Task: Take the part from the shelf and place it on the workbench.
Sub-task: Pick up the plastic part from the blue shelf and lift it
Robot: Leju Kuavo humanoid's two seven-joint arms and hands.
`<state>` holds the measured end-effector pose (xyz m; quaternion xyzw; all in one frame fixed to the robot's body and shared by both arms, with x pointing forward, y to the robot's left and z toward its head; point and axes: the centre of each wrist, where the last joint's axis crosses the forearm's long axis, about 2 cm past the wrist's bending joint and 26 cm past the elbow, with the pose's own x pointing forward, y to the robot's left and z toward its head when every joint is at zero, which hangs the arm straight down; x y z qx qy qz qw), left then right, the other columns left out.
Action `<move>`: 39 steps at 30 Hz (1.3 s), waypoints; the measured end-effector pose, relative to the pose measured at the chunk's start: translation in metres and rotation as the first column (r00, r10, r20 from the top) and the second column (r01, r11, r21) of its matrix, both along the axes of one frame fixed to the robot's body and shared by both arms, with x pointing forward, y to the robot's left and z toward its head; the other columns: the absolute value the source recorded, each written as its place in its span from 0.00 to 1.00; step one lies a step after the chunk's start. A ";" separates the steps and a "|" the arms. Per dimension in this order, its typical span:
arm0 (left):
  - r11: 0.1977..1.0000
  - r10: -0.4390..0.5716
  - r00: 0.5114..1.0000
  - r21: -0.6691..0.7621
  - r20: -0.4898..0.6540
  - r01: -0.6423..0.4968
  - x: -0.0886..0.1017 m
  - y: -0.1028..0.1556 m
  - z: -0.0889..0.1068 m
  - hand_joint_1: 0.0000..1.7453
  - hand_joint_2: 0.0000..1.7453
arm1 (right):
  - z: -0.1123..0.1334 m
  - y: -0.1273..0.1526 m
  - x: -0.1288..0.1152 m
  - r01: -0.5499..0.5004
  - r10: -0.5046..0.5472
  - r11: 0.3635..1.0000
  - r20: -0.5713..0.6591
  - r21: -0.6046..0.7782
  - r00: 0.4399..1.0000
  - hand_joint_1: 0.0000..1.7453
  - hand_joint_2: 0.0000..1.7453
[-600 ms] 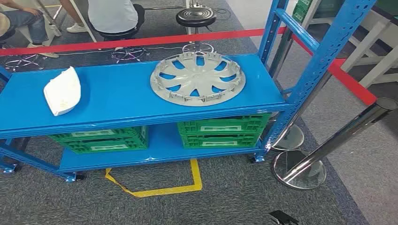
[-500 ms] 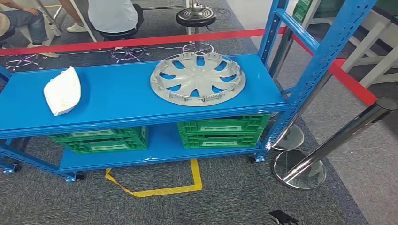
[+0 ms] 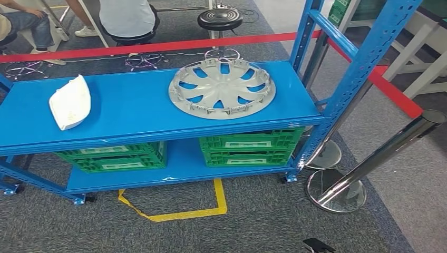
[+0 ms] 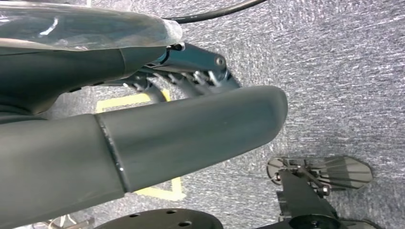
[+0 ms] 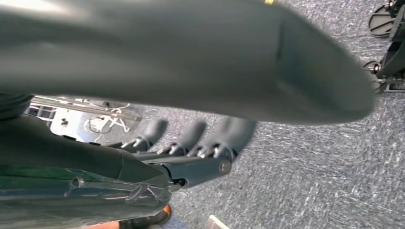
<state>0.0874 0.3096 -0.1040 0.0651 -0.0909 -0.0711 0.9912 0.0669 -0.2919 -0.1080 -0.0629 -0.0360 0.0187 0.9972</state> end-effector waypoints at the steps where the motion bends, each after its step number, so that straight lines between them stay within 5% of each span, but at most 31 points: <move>1: 1.000 0.001 1.000 0.001 0.001 -0.001 0.000 0.000 0.000 0.00 0.00 | 0.000 0.000 0.000 0.001 -0.001 1.000 0.002 0.000 1.000 0.00 0.00; 2: 1.000 0.001 1.000 0.001 0.002 -0.001 0.000 0.000 0.000 0.00 0.00 | 0.000 0.000 0.000 0.002 -0.002 1.000 0.006 -0.001 1.000 0.00 0.00; 6: 1.000 0.000 1.000 0.008 0.001 0.000 -0.001 0.000 0.000 0.00 0.00 | 0.000 0.000 0.000 0.008 -0.007 1.000 0.035 -0.009 0.999 0.00 1.00; 10: 1.000 -0.004 1.000 0.015 -0.003 0.004 -0.001 0.000 0.000 0.00 0.00 | 0.003 -0.002 0.015 0.017 -0.010 0.999 0.170 -0.041 0.985 0.00 1.00; 14: 1.000 -0.008 1.000 0.016 -0.001 0.008 0.003 0.000 0.000 0.00 0.00 | 0.015 -0.009 0.067 0.033 0.003 0.996 0.416 -0.079 0.909 0.00 1.00; 20: 1.000 -0.002 1.000 0.017 0.001 0.002 0.004 0.000 0.001 0.00 0.00 | 0.035 -0.015 0.122 0.048 0.008 0.996 0.581 -0.081 0.814 0.00 1.00; 35: 1.000 0.003 1.000 0.022 -0.009 -0.003 0.000 0.000 0.000 0.00 0.00 | 0.044 -0.015 0.142 0.047 0.026 0.994 0.648 -0.096 0.761 0.00 1.00; 39: 1.000 0.006 1.000 0.020 -0.007 -0.006 -0.001 0.000 0.000 0.00 0.00 | 0.046 -0.015 0.146 0.043 0.043 0.994 0.706 -0.103 0.707 0.00 1.00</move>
